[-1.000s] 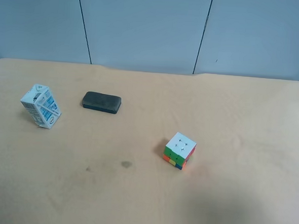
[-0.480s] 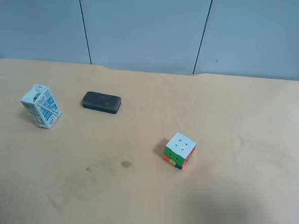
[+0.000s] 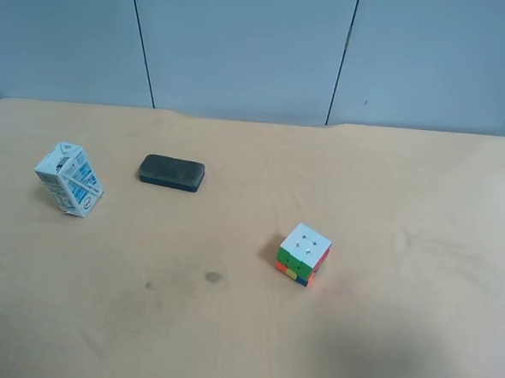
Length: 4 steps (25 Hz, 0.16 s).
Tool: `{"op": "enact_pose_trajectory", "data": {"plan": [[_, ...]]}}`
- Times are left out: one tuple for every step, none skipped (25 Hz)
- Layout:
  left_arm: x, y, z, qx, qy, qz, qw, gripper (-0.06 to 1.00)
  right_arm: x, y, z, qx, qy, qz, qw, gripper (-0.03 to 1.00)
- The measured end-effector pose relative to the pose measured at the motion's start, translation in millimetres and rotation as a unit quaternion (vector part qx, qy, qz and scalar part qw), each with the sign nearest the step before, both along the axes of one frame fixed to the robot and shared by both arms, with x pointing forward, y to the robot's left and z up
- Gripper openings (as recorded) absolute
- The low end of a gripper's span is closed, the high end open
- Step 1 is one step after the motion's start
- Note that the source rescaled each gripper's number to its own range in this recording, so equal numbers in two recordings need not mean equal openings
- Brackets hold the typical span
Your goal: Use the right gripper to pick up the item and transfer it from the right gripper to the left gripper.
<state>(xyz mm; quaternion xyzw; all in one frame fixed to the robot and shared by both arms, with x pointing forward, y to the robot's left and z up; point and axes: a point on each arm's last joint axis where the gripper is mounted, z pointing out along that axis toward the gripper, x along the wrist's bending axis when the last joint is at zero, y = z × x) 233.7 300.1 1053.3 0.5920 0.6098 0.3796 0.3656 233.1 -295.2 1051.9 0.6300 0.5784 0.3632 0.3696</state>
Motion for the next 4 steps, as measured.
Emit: {"op": "enact_pose_trajectory", "data": {"plan": [[0.0, 0.0, 0.0, 0.0, 0.0, 0.0, 1.0, 0.73, 0.0, 0.0, 0.0, 0.0, 0.0, 0.0, 1.0, 0.83], [0.0, 0.0, 0.0, 0.0, 0.0, 0.0, 1.0, 0.73, 0.0, 0.0, 0.0, 0.0, 0.0, 0.0, 1.0, 0.83], [0.0, 0.0, 0.0, 0.0, 0.0, 0.0, 1.0, 0.73, 0.0, 0.0, 0.0, 0.0, 0.0, 0.0, 1.0, 0.83], [0.0, 0.0, 0.0, 0.0, 0.0, 0.0, 1.0, 0.73, 0.0, 0.0, 0.0, 0.0, 0.0, 0.0, 1.0, 0.83]]}}
